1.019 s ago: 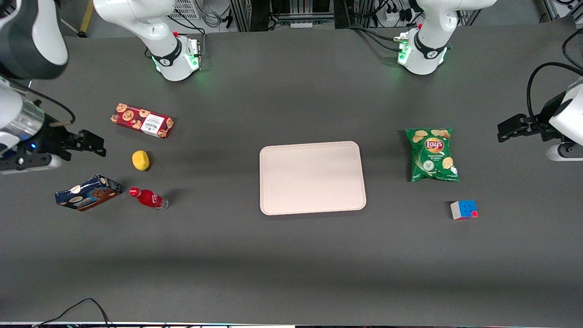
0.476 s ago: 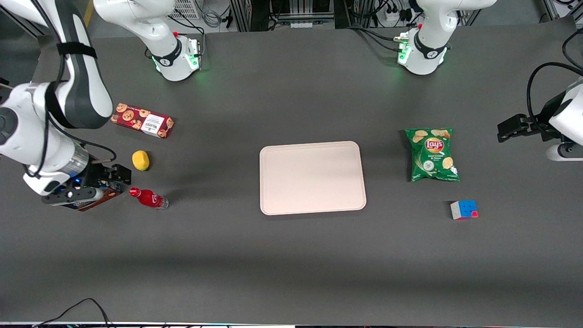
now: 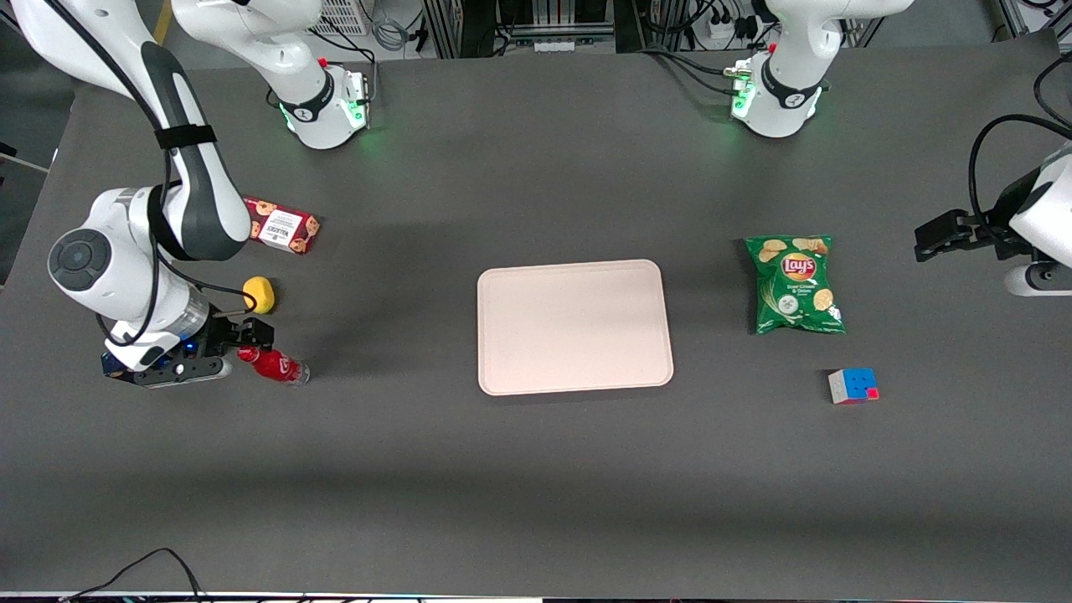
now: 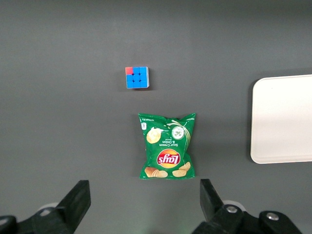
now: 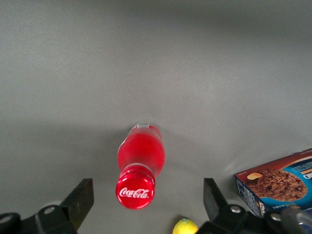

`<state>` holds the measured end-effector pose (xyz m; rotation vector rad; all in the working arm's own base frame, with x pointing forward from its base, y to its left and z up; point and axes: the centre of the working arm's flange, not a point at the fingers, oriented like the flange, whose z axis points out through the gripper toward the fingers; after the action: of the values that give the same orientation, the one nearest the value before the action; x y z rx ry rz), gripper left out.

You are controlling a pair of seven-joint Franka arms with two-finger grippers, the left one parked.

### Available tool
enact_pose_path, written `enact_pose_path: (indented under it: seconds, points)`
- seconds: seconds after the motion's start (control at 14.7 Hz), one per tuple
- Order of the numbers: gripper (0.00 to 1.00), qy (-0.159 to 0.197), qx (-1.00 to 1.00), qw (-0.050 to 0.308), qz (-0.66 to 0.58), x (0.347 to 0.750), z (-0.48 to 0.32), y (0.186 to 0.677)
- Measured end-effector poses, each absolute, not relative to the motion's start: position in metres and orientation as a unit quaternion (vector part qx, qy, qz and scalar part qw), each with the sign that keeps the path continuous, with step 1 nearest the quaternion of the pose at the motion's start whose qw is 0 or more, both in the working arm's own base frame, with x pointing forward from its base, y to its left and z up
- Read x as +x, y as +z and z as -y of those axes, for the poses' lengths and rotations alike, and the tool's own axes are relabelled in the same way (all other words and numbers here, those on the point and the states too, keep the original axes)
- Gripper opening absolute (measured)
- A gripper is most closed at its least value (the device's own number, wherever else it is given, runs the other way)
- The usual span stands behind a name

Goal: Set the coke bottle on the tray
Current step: 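Close the right gripper around the bottle's cap end and lift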

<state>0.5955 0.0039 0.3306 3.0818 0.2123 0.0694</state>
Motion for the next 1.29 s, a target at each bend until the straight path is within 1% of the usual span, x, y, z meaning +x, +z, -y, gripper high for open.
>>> enact_pose_path:
  seconds: [0.27, 0.41, 0.48, 0.61, 0.75, 0.88, 1.16, 1.22, 1.29]
  points:
    - [1.00, 0.023, 0.997, 0.026, -0.069, 0.595, -0.004, 0.330]
    - [0.97, 0.023, 0.997, 0.026, -0.070, 0.596, -0.005, 0.330]
    - [0.94, 0.025, 0.997, 0.026, -0.071, 0.596, -0.005, 0.329]
    - [0.74, 0.025, 0.997, 0.026, -0.072, 0.596, -0.005, 0.328]
    - [0.51, 0.025, 0.997, 0.026, -0.072, 0.596, -0.006, 0.327]
    - [0.32, 0.025, 0.997, 0.026, -0.073, 0.596, -0.006, 0.328]
    - [0.32, 0.030, 0.996, 0.025, -0.077, 0.599, -0.010, 0.334]
    - [0.32, 0.027, 0.996, 0.024, -0.078, 0.601, -0.013, 0.343]
    - [0.32, 0.015, 0.996, 0.023, -0.080, 0.602, -0.016, 0.359]
